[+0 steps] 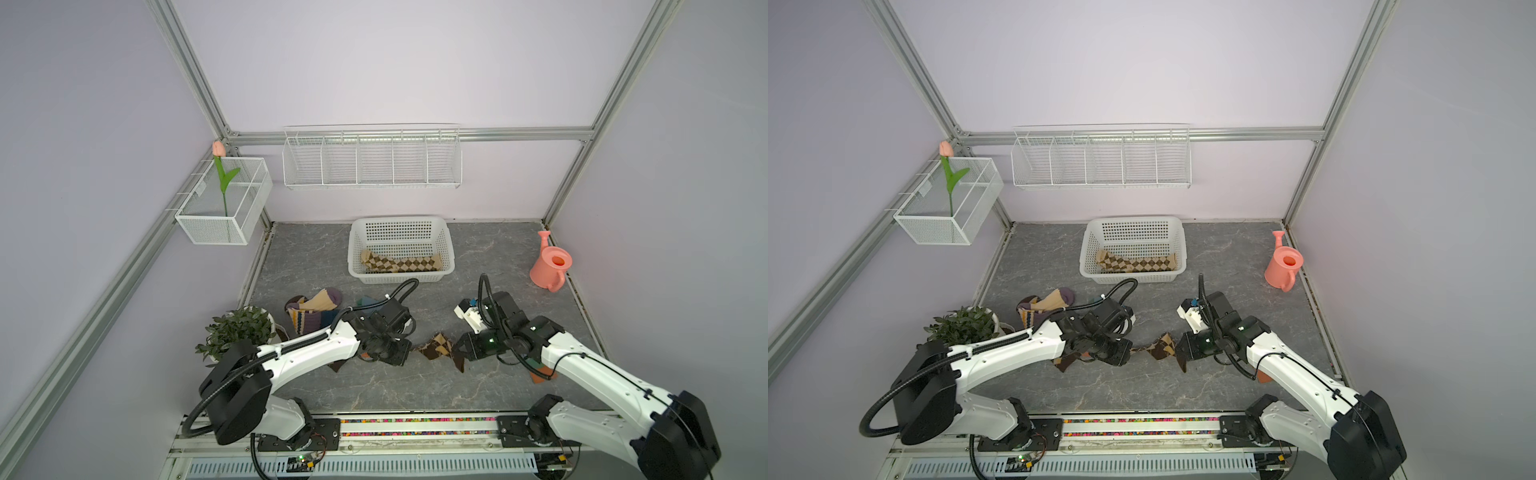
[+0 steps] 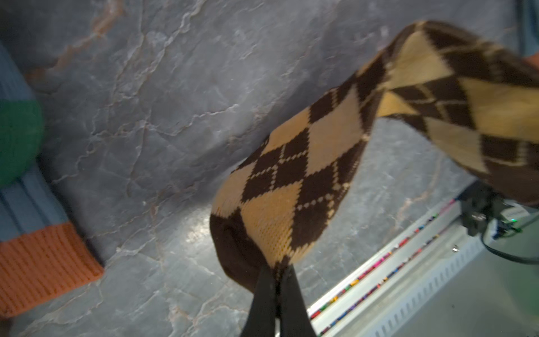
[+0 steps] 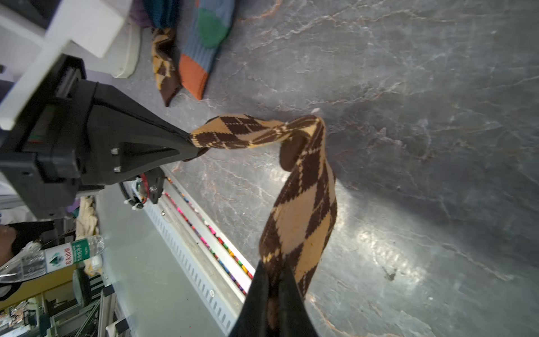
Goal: Place the socks together as a pair
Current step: Flatten out the sock at the center of the board.
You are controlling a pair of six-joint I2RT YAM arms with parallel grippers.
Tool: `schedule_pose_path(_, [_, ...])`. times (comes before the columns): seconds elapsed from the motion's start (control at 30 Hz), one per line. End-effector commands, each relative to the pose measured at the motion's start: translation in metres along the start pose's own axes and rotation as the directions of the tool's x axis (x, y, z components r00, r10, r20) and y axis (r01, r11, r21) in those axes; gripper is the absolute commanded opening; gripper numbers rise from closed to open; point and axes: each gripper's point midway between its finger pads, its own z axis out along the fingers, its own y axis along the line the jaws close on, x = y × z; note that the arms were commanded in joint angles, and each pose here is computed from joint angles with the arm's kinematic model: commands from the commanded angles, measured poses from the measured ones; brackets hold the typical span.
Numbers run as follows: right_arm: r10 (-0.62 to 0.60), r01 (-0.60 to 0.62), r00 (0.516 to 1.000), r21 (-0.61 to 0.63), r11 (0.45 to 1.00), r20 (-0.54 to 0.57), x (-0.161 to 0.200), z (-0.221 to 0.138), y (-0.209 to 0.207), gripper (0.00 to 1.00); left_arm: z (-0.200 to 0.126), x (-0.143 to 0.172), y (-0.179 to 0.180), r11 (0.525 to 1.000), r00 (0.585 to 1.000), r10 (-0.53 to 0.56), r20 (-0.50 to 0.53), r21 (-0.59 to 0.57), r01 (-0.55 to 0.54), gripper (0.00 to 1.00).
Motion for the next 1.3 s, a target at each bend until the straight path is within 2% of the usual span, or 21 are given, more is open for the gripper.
schedule_pose_path(0.0, [0.014, -0.016, 1.000, 0.112, 0.994, 0.026, -0.010, 0.013, -0.030, 0.10, 0.015, -0.010, 0.016, 0.996, 1.000, 0.004, -0.029, -0.087, -0.006, 0.00])
schedule_pose_path(0.1, [0.019, -0.029, 0.999, 0.214, 0.976, 0.048, -0.020, 0.015, -0.052, 0.15, 0.020, -0.025, 0.020, 0.990, 1.000, 0.012, -0.025, -0.140, -0.016, 0.01])
schedule_pose_path(0.2, [0.002, -0.031, 0.996, 0.319, 0.947, 0.092, -0.034, 0.008, -0.070, 0.20, 0.016, -0.042, 0.021, 0.983, 1.000, 0.026, -0.002, -0.181, -0.026, 0.13])
schedule_pose_path(0.4, [-0.058, -0.022, 0.988, 0.510, 0.860, 0.141, -0.061, -0.010, -0.096, 0.25, -0.005, -0.077, 0.030, 0.947, 0.995, 0.065, 0.078, -0.319, -0.037, 0.26])
schedule_pose_path(0.5, [-0.065, -0.011, 0.991, 0.563, 0.826, 0.115, -0.067, -0.010, -0.106, 0.29, -0.013, -0.089, 0.024, 0.945, 0.992, 0.084, 0.098, -0.323, -0.048, 0.34])
schedule_pose_path(0.6, [-0.069, -0.004, 0.992, 0.589, 0.808, 0.102, -0.068, -0.011, -0.109, 0.31, -0.029, -0.104, 0.017, 0.948, 0.981, 0.091, 0.171, -0.318, -0.032, 0.39])
schedule_pose_path(0.7, [-0.131, 0.033, 0.983, 0.581, 0.813, 0.128, -0.072, -0.015, -0.094, 0.35, -0.061, -0.119, 0.013, 0.953, 0.947, 0.081, 0.311, -0.303, 0.018, 0.49])
schedule_pose_path(0.83, [-0.221, 0.112, 0.961, 0.501, 0.858, 0.164, -0.070, -0.020, -0.056, 0.45, -0.117, -0.126, 0.024, 0.941, 0.862, 0.061, 0.503, -0.316, 0.118, 0.63])
schedule_pose_path(0.93, [-0.259, 0.182, 0.951, 0.369, 0.912, 0.172, -0.062, -0.011, -0.024, 0.50, -0.139, -0.114, 0.043, 0.921, 0.810, 0.044, 0.585, -0.339, 0.194, 0.64])
schedule_pose_path(1.03, [-0.292, 0.252, 0.948, 0.261, 0.932, 0.126, -0.050, 0.009, -0.001, 0.52, -0.137, -0.096, 0.061, 0.909, 0.788, 0.028, 0.614, -0.344, 0.235, 0.64])
schedule_pose_path(1.17, [-0.318, 0.307, 0.948, 0.207, 0.929, 0.026, -0.036, 0.044, 0.006, 0.52, -0.113, -0.069, 0.077, 0.903, 0.812, -0.021, 0.583, -0.338, 0.266, 0.64])
schedule_pose_path(1.27, [-0.318, 0.320, 0.947, 0.191, 0.928, -0.040, -0.031, 0.068, 0.004, 0.50, -0.107, -0.059, 0.081, 0.904, 0.815, -0.054, 0.578, -0.318, 0.285, 0.64])
